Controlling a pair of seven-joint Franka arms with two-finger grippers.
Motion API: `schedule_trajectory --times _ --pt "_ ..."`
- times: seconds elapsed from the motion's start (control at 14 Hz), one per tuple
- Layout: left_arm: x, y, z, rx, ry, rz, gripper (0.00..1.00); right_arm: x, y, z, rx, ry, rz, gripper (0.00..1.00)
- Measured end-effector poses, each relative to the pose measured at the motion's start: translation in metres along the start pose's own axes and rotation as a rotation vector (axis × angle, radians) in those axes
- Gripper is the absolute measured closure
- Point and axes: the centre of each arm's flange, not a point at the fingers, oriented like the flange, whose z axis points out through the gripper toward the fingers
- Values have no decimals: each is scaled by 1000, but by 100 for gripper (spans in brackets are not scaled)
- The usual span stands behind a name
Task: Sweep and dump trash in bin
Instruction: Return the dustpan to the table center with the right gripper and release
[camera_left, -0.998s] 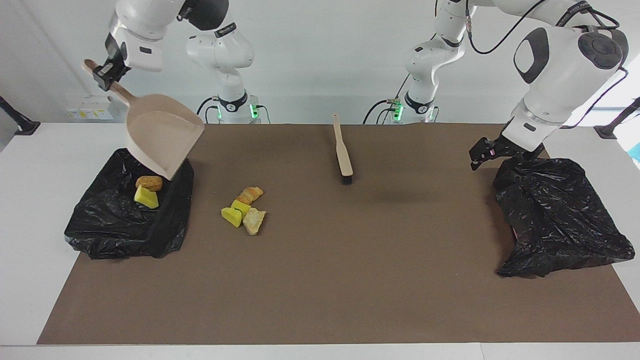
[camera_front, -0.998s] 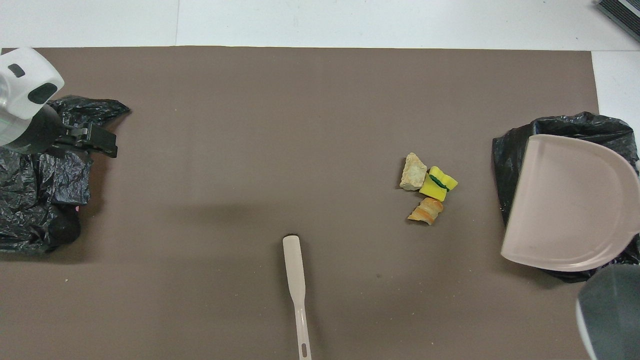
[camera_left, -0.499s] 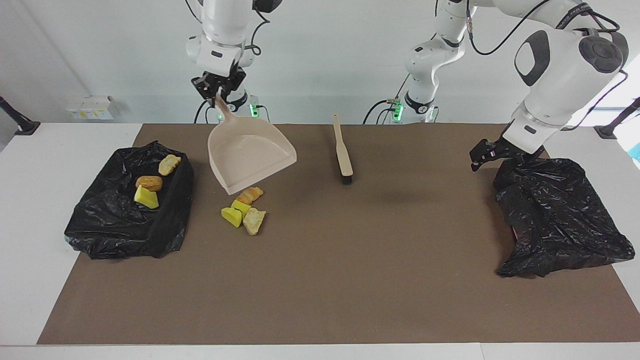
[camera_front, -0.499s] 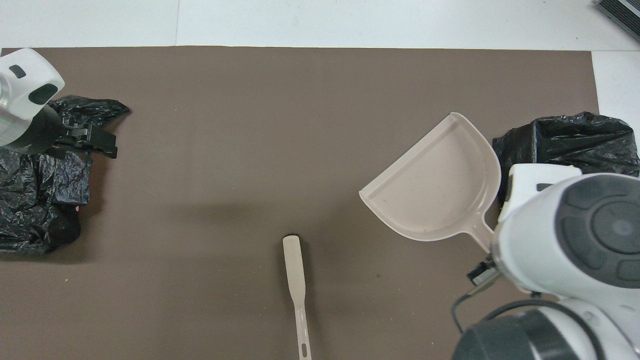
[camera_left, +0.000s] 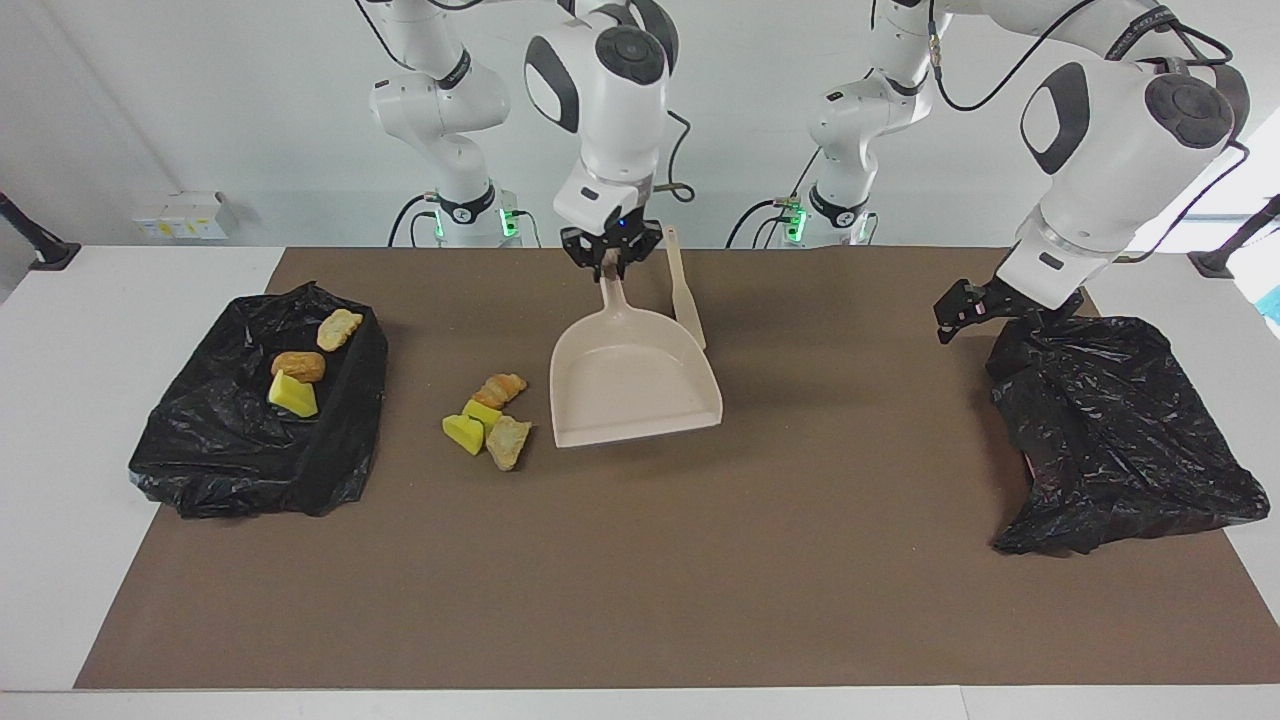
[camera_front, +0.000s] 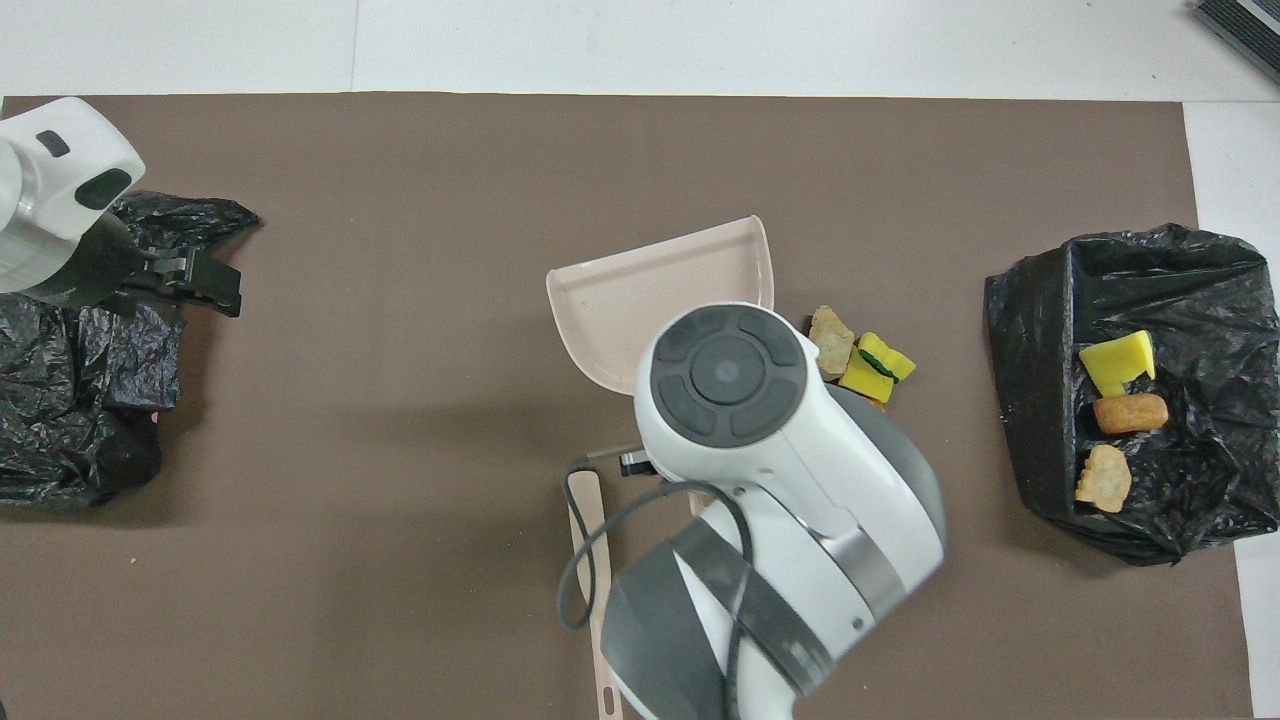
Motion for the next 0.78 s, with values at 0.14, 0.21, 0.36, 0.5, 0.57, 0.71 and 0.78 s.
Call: schedule_trajectory --times 0.14,0.21,0.36,0.5,0.57,0.71,0.78 --pt "1 -3 3 16 -4 -9 0 35 -19 32 75 14 51 68" --pt "2 -2 3 22 -3 -10 0 49 -27 49 105 17 71 68" --pt "-1 6 -7 34 15 -1 0 66 -44 80 138 3 87 68" --pt "-10 15 -23 40 42 12 0 72 -54 99 152 -7 87 68" --pt "-15 16 -31 41 53 24 0 75 -56 104 162 -2 87 68" --pt "-23 12 -45 46 67 80 0 80 -54 107 171 9 95 68" --pt "-27 9 -50 47 72 100 0 80 -53 108 171 10 96 61"
